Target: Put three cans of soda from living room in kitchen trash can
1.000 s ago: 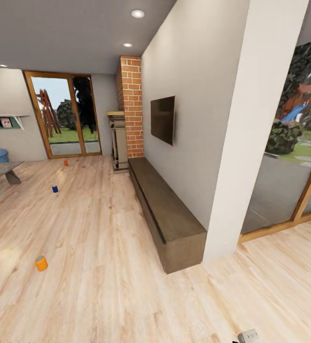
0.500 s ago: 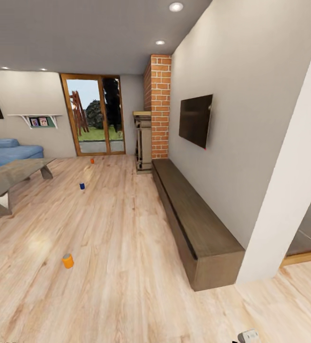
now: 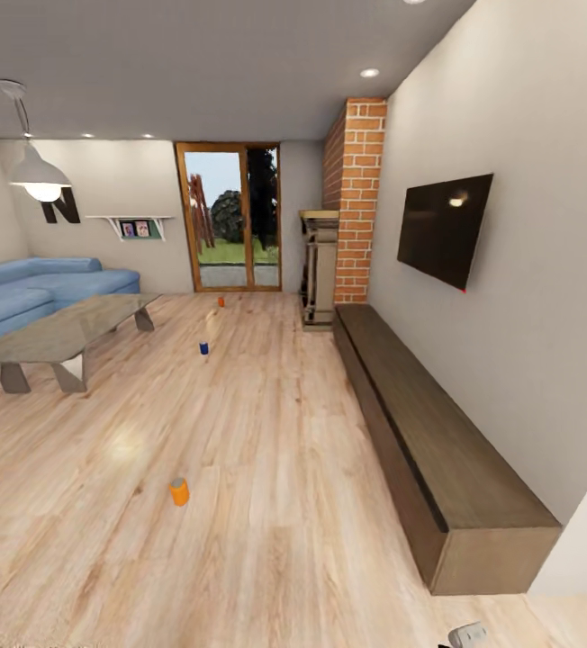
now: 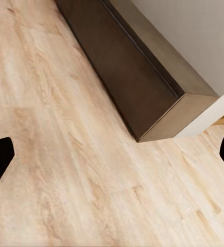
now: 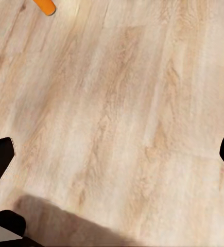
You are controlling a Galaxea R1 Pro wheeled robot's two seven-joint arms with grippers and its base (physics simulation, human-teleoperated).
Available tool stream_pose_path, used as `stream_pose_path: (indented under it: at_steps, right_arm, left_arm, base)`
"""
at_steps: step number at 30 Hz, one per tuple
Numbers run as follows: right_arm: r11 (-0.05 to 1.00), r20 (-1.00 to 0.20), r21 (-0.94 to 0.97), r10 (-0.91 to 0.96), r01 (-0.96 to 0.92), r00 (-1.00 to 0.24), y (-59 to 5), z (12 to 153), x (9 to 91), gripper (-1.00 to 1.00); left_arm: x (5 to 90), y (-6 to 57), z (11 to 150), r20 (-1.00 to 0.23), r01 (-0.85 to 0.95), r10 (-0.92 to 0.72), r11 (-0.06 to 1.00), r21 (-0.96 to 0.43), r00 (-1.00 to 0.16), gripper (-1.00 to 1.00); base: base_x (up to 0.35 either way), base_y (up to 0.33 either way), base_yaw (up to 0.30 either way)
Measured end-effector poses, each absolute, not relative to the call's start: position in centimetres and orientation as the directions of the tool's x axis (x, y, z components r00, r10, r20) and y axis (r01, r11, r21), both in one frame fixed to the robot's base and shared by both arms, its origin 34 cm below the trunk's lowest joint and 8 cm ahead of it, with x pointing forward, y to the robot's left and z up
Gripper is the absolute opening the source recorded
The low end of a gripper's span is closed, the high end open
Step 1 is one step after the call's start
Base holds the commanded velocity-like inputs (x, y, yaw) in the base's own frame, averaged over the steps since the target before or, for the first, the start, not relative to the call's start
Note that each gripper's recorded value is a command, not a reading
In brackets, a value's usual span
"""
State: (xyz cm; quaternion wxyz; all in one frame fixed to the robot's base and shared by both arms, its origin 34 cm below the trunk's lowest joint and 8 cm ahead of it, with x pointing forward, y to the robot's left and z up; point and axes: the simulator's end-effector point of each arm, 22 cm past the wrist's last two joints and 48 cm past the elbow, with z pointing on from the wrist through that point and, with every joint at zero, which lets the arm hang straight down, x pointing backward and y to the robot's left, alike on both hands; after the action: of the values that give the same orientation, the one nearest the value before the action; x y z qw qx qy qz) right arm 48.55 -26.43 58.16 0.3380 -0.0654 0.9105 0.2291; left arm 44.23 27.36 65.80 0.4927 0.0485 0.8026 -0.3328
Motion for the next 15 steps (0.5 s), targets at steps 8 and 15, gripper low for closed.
stream_pose_path:
  at_steps: [8, 15]
  right_arm:
    - [0.887, -0.646, 0.373, 0.036, -0.274, -0.763, -26.44, 58.18, 48.56, 1.00]
    - [0.887, -0.645, 0.373, 0.036, -0.274, -0.763, -26.45, 58.17, 48.55, 1.00]
  left_arm:
    - [44.23, 27.37, 65.80, -0.823, 0.406, -0.250, 0.774, -0.486, -0.510, 1.00]
    - [44.23, 27.35, 65.79, -0.823, 0.406, -0.250, 0.774, -0.486, -0.510, 1.00]
  base:
    - [0.225, 0.259, 0.290]
    - [0.277, 0.230, 0.290]
